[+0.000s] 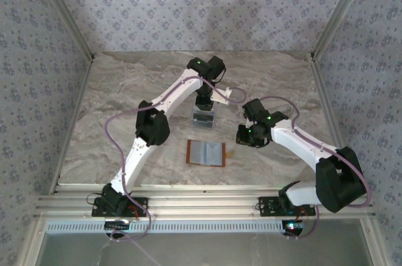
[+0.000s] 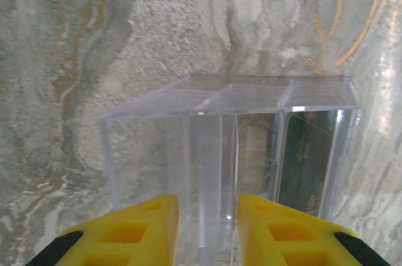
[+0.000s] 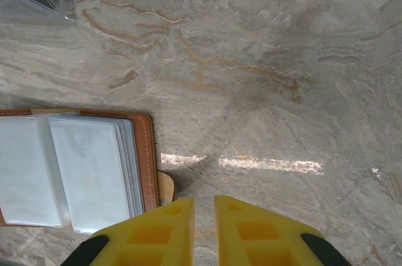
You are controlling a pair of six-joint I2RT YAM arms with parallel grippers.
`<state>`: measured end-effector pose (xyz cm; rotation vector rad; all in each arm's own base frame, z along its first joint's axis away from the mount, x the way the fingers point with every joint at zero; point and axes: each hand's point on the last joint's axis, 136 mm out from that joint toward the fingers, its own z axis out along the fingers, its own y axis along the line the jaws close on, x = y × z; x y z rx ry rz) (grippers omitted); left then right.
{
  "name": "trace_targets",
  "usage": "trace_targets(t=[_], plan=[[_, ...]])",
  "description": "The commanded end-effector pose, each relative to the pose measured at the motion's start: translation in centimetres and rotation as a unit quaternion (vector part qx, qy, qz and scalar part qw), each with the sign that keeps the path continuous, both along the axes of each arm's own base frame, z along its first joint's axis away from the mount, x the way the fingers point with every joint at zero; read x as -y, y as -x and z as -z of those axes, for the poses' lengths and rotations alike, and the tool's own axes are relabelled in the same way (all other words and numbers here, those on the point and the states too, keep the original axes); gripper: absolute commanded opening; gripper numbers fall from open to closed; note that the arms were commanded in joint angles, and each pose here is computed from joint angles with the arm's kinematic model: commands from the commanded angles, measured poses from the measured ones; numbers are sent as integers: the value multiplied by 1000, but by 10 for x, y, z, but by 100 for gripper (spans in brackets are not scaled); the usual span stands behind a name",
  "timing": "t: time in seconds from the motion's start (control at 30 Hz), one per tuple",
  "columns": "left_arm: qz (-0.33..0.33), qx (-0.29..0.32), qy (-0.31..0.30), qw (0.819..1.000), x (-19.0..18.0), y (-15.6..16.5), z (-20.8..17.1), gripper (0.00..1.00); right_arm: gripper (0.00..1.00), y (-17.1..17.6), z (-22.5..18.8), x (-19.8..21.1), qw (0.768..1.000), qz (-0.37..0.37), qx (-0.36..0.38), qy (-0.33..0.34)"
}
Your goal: Take the credit cards out of the card holder
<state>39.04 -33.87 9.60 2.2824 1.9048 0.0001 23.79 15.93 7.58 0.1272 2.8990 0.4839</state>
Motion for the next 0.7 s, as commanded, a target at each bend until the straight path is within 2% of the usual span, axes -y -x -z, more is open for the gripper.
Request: trace_targets(t=[0.0,0.37,0.67], plan=[[2,28,12,1000,8,-10,-9,32,18,2,-7,-2,1000,-7,3,-5],[-12,45,19,999,12,-19,-9,33,18,4,-7,-1,1000,-7,6,-4],[-12,32,13,999,12,-16,0,17,18,7,-6,0,1000,-5,5,-4]])
